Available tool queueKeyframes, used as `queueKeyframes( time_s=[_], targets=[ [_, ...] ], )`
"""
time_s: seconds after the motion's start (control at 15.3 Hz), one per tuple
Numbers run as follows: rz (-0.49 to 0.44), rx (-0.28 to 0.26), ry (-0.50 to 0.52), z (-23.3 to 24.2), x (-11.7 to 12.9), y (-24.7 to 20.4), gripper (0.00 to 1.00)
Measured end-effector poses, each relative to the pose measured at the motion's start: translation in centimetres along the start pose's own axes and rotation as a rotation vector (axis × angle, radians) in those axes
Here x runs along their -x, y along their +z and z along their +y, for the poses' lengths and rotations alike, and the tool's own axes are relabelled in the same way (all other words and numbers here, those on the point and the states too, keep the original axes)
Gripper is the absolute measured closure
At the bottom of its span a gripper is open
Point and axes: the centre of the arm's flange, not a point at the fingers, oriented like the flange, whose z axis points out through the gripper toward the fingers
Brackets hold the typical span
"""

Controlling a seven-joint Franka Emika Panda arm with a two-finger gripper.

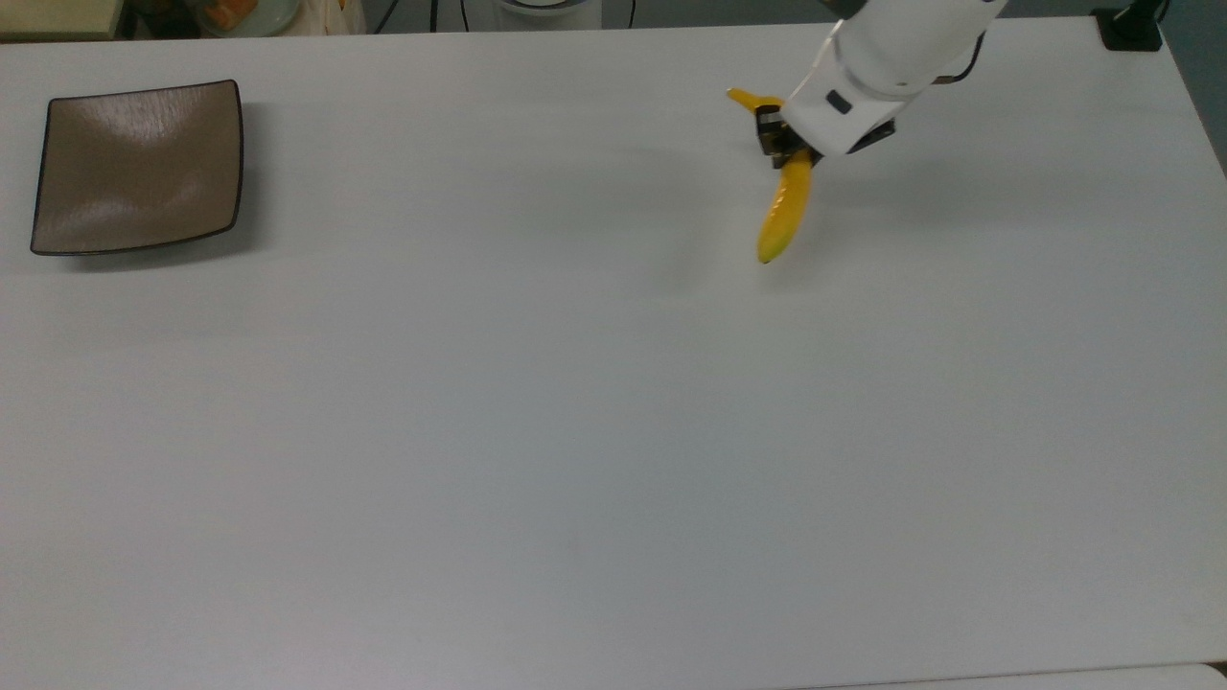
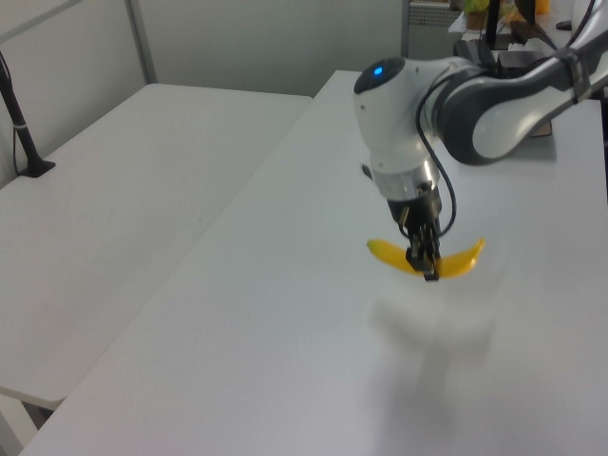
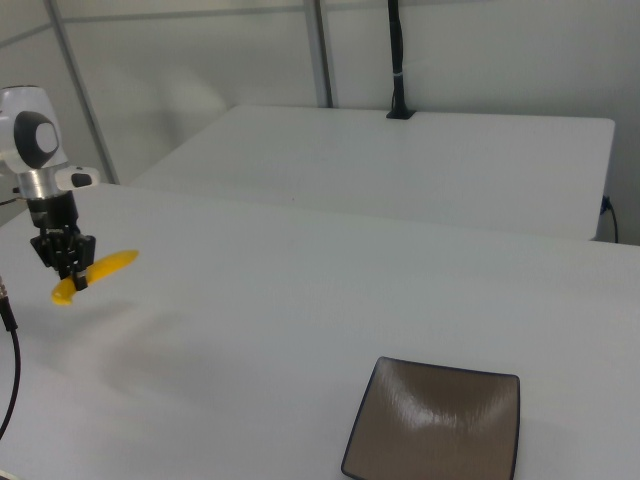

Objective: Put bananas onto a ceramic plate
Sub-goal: 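Lift the banana and carry it toward the brown plate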

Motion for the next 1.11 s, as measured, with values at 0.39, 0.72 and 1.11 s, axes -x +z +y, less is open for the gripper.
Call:
queueKeyframes(
  time_s=[0.39,0.72,1.11],
  targets=[
    [0.013,0.071,0.022,11.1,-2.3,-1.7,0.68],
    [0.017,0.079,0.067,23.6,-3.3,-2.8,0.68],
    [0.000,0.088,0.105,36.8,-1.8,-2.8,0.68]
  ],
)
